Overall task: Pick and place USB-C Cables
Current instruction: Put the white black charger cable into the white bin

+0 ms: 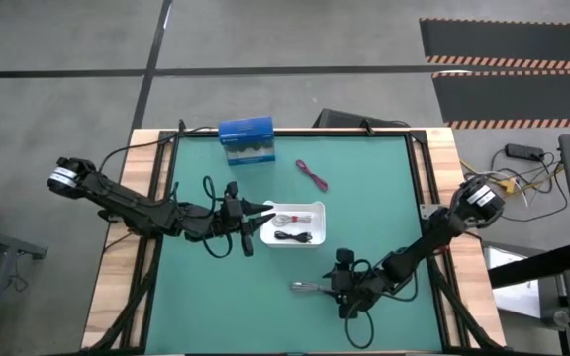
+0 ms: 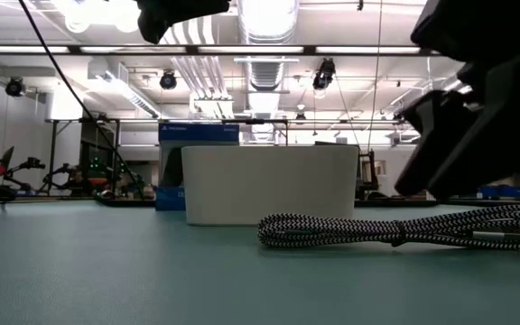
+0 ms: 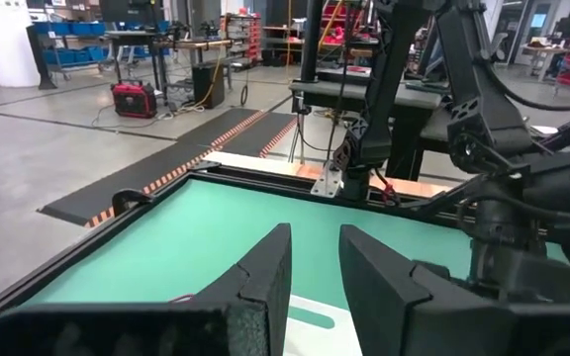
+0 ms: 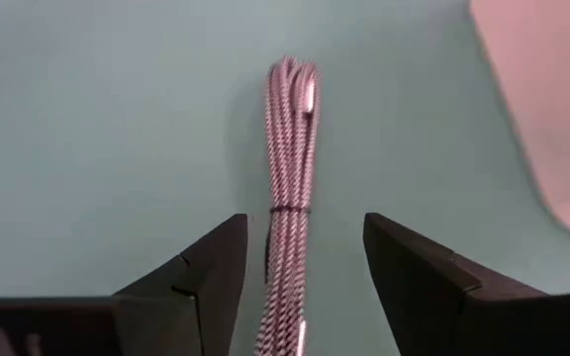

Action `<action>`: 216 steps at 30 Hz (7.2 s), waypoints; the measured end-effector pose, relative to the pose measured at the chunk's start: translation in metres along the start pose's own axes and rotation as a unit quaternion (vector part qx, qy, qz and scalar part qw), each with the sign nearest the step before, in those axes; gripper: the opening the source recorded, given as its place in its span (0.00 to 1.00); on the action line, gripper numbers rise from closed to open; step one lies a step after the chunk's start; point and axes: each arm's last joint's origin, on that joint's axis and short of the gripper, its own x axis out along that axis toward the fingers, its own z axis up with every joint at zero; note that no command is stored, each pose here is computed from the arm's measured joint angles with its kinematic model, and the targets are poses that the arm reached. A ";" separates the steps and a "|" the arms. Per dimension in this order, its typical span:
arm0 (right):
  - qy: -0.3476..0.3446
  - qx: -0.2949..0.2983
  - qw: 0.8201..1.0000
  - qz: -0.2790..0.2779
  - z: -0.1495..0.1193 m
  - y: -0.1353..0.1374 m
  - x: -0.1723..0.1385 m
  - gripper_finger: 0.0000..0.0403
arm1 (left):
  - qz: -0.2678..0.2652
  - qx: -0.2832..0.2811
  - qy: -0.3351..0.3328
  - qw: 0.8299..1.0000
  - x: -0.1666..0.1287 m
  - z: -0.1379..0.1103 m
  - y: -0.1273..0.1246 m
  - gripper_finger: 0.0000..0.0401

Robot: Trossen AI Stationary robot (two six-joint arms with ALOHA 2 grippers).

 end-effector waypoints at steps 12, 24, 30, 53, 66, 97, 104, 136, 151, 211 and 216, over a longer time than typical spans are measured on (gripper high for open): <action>0.039 0.041 0.998 0.033 -0.007 -0.007 0.018 0.48 | 0.000 0.005 -0.001 1.000 0.000 0.000 0.000 0.18; 0.053 0.051 0.996 0.046 -0.004 -0.014 0.022 0.31 | 0.000 0.013 -0.001 1.000 0.000 0.000 0.000 0.18; 0.054 0.055 0.996 0.046 -0.004 -0.016 0.022 0.13 | 0.000 0.013 -0.001 1.000 0.000 0.000 0.000 0.18; -0.013 -0.017 0.997 0.074 0.022 -0.020 -0.011 0.05 | 0.000 0.013 -0.001 1.000 0.000 0.000 0.000 0.18; -0.221 -0.060 0.970 0.082 0.029 -0.046 -0.053 0.04 | 0.000 0.013 -0.002 1.000 0.000 0.000 0.000 0.18; -0.461 -0.004 0.887 0.025 0.045 -0.100 -0.088 0.04 | -0.061 -0.036 -0.153 0.986 0.048 -0.026 -0.032 0.18; -0.462 -0.002 0.887 0.023 0.046 -0.101 -0.088 0.04 | -0.101 -0.040 -0.172 0.979 0.066 -0.031 -0.045 0.18; -0.458 0.000 0.889 0.025 0.045 -0.101 -0.087 0.04 | -0.092 -0.045 -0.187 0.977 0.116 -0.029 -0.065 0.32; -0.449 -0.010 0.893 0.016 0.044 -0.101 -0.085 0.04 | -0.084 -0.043 -0.183 0.979 0.117 -0.032 -0.063 0.33; -0.438 -0.060 0.897 -0.024 0.042 -0.123 -0.159 0.36 | 0.088 -0.042 0.254 0.962 0.080 0.021 -0.025 0.04; -0.439 -0.060 0.896 -0.024 0.039 -0.126 -0.169 0.36 | 0.083 -0.070 0.295 0.949 0.080 0.021 -0.017 0.04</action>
